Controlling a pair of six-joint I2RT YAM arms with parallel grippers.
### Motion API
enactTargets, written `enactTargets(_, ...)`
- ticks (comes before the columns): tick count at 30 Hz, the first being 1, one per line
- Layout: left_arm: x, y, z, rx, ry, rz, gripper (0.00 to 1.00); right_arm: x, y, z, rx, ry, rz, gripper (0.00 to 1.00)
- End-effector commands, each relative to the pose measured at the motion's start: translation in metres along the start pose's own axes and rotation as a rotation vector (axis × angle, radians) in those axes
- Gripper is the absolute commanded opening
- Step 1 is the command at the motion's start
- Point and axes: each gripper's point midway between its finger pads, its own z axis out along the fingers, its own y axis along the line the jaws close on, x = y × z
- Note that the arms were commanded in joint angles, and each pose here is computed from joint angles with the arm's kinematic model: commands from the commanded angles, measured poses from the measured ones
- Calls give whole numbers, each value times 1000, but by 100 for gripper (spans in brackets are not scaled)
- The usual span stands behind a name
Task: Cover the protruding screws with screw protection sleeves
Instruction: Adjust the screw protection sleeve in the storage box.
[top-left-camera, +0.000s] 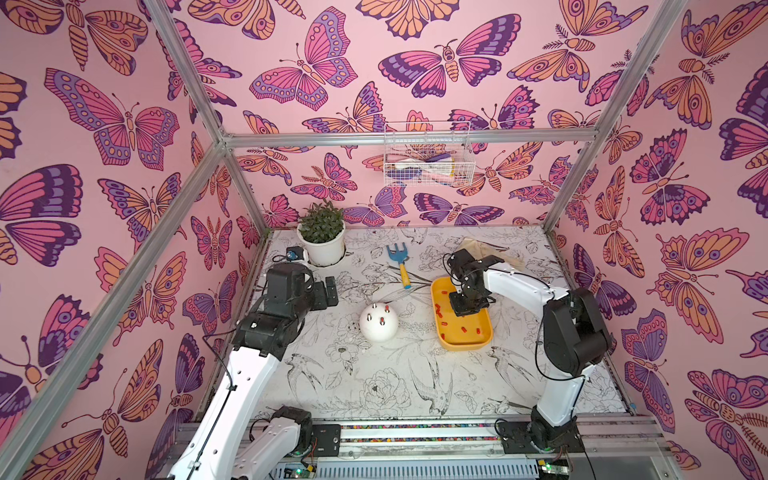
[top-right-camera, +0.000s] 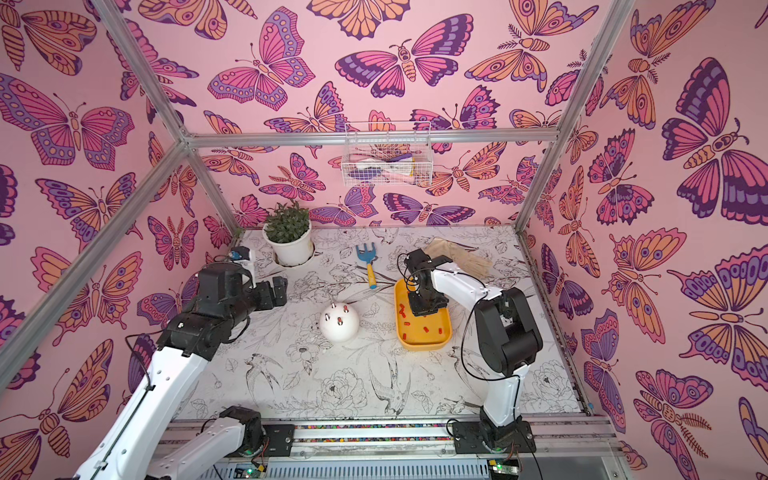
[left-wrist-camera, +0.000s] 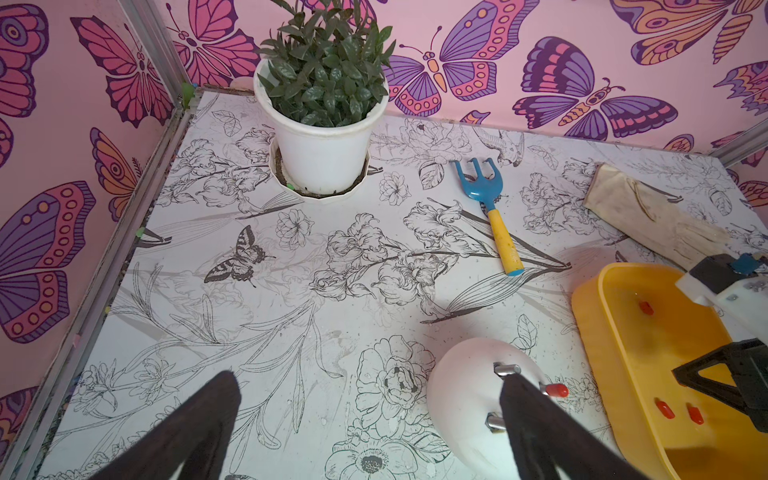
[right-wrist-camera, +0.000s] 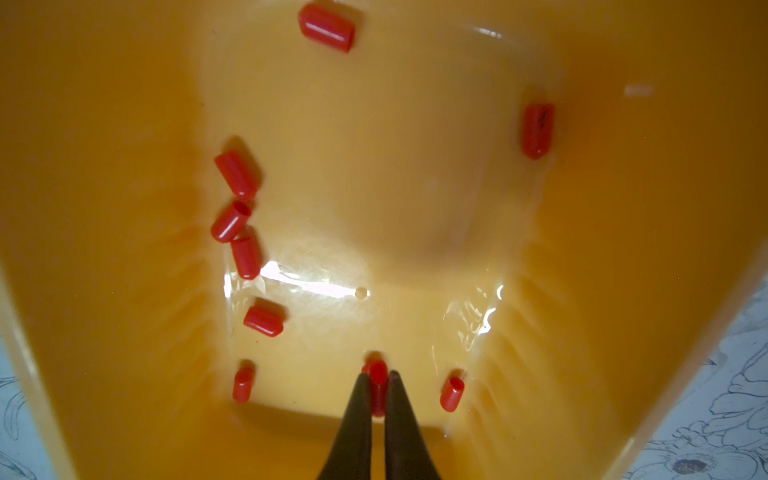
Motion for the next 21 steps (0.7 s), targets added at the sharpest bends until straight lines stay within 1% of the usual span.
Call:
enactTargets(1, 1, 1, 0, 3, -10, -2, 100, -6, 5, 11, -4, 12, 17, 10)
enactTargets(8, 3, 2, 5, -8, 4, 12, 100, -14, 6, 26, 9, 31, 9, 10)
enactTargets(21, 4, 2, 6, -7, 8, 8, 100, -15, 6, 35, 17, 48, 6, 12)
